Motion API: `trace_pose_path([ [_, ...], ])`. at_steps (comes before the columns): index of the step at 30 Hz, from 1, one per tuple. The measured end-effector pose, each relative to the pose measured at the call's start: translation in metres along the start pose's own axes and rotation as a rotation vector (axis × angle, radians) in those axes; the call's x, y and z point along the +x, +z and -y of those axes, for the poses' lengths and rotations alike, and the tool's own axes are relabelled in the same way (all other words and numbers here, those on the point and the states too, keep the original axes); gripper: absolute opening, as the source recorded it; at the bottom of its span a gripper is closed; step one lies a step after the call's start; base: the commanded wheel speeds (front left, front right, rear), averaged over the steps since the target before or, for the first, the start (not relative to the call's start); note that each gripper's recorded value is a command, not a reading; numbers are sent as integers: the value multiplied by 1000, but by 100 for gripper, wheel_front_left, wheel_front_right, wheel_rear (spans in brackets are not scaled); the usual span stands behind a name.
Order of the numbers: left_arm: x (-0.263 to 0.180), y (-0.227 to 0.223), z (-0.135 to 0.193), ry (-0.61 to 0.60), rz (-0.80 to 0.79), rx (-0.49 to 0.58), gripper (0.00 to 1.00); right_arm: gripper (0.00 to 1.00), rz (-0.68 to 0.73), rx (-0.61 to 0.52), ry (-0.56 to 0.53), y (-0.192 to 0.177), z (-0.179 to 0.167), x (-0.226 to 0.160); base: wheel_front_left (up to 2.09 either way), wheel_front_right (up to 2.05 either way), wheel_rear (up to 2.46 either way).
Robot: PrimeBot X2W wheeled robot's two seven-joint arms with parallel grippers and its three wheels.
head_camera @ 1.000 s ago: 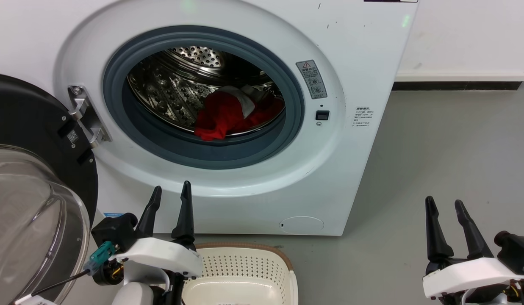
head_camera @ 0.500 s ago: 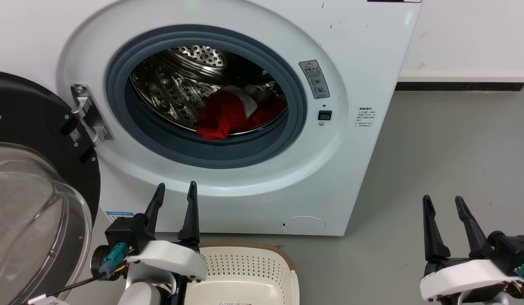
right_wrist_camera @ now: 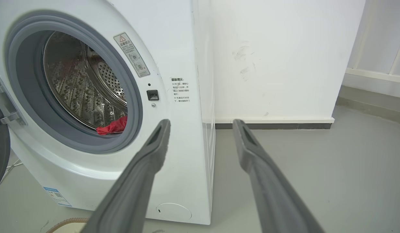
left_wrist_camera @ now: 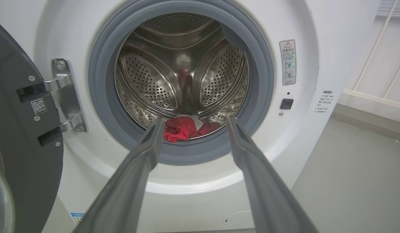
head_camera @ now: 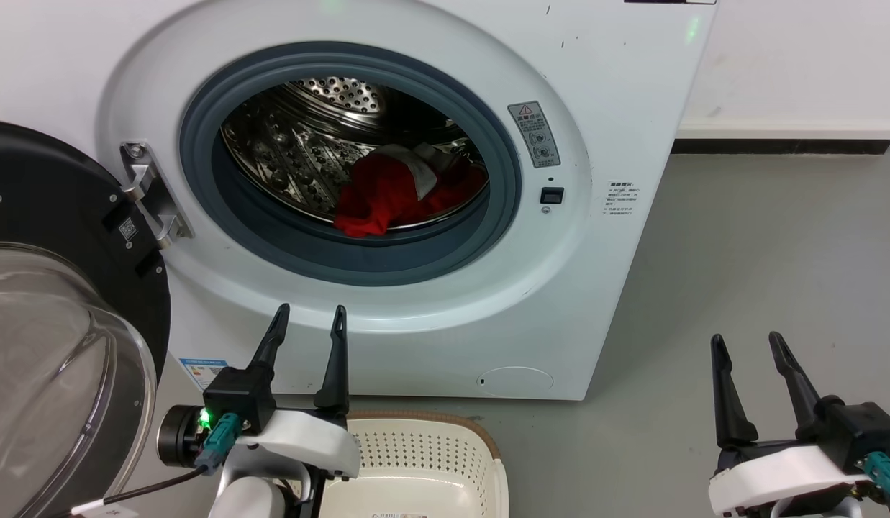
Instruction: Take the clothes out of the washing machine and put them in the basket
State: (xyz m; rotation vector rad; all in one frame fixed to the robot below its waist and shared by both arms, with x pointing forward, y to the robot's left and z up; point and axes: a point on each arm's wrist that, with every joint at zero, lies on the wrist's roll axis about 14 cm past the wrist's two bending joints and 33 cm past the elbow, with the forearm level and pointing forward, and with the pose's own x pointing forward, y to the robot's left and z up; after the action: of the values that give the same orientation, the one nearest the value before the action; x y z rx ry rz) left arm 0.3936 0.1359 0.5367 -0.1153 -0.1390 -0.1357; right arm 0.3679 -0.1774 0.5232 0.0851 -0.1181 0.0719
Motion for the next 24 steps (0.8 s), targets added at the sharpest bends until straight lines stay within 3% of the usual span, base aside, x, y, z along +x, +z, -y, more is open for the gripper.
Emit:
trace_pose_path([
  [24, 0, 1, 4, -18, 20, 118, 100, 100, 14, -103, 37, 0, -7, 1, 0, 0, 0],
])
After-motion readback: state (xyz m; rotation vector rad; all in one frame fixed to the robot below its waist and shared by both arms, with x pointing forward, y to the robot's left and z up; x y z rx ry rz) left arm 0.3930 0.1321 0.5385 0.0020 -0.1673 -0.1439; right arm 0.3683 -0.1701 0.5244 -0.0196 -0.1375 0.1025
